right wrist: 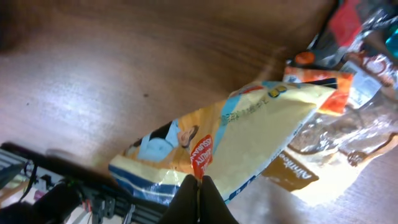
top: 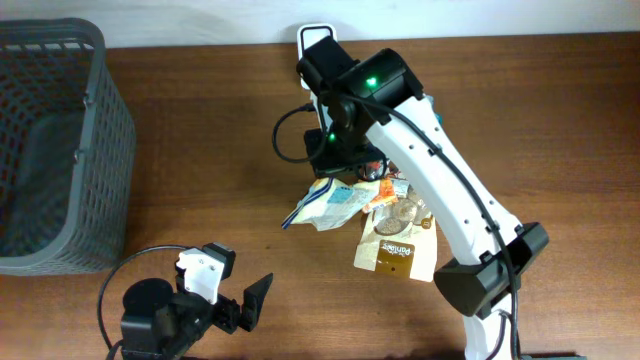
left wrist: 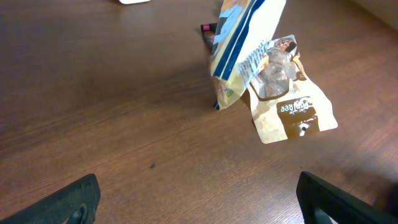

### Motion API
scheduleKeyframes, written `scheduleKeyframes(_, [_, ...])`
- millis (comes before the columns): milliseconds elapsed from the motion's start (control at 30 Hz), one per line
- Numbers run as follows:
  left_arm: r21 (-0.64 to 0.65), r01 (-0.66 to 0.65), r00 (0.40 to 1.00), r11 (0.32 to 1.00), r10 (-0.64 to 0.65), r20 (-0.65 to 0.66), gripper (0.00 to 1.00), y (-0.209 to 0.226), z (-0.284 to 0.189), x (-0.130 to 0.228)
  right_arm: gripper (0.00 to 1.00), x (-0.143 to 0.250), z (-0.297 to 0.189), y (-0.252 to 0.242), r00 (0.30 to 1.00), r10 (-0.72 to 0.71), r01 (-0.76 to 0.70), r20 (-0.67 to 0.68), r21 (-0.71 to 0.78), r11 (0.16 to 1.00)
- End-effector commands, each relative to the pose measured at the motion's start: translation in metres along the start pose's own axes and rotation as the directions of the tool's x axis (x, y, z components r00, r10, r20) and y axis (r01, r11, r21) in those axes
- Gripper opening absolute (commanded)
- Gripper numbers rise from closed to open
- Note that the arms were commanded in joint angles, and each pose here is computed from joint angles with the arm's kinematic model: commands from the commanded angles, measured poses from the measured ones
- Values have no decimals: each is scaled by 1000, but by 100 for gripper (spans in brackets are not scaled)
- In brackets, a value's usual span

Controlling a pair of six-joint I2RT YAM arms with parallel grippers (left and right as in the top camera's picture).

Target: Scan the item barcode

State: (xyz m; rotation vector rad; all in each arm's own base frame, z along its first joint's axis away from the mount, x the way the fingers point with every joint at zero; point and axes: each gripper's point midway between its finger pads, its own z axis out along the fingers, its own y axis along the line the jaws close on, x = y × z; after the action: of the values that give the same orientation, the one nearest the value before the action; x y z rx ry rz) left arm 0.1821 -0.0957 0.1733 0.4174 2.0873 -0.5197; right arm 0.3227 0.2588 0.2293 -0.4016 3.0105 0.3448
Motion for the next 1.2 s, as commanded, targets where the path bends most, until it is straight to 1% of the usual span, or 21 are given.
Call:
scheduleKeyframes(0, [6,-15,1000,1000,15,6,99,-1,0,0,4,-14,5,1,999,-13,12,49,14,1000])
scheduleKeyframes(67, [6,-15,1000,1000,15,6,99,-1,0,0,4,-21,14,6,998,-23,22,56,9,1000])
scheduleKeyframes(167, [6,-15,1000,1000,15,6,99,-1,0,0,4,-25,36,11,999,-33,33,30,16,999])
scheduleKeyframes(300, [6,-15,1000,1000,15,6,99,-1,0,0,4,-47,75,24,998,-54,54,43,1,999])
scheduleKeyframes(400, [6,-15,1000,1000,15,6,99,-1,0,0,4,-59,95,42,995,-72,76,62,-61,995])
scheduleKeyframes(500, [6,-15,1000,1000,15,6,99,-1,0,0,5,-71,101,60,991,-87,100,101,-131,986])
scheduleKeyframes(533, [6,-15,1000,1000,15,6,99,-1,0,0,11,-74,100,66,989,-92,110,116,-154,982])
scheduleKeyframes(600, [6,-15,1000,1000,15,6,99,-1,0,0,30,-79,98,73,986,-97,122,139,-186,975])
scheduleKeyframes(633, [6,-15,1000,1000,15,6,99,-1,0,0,44,-82,97,74,984,-98,126,149,-190,974])
scheduleKeyframes(667, [6,-15,1000,1000,15,6,99,-1,0,0,52,-84,96,73,983,-100,129,157,-190,973])
scheduleKeyframes(800, [6,-15,1000,1000,15,6,99,-1,0,0,65,-90,88,49,987,-56,84,152,-180,980])
scheduleKeyframes(933, [6,-15,1000,1000,15,6,99,-1,0,0,65,-84,85,11,996,17,-4,84,-146,989])
scheduleKeyframes(967, [6,-15,1000,1000,15,6,99,-1,0,0,62,-80,85,1,998,37,-29,59,-135,990])
scheduleKeyframes(1000, [6,-15,1000,1000,15,6,99,-1,0,0,55,-75,85,-9,998,59,-56,26,-120,991])
scheduleKeyframes(1033, [6,-15,1000,1000,15,6,99,-1,0,0,44,-68,84,-18,997,78,-78,-5,-107,991])
scheduleKeyframes(1067, [6,-15,1000,1000,15,6,99,-1,0,0,39,-63,84,-23,996,84,-87,-27,-94,992])
scheduleKeyframes(1167, [6,-15,1000,1000,15,6,99,-1,0,0,23,-45,92,-28,994,41,-48,-103,-72,996])
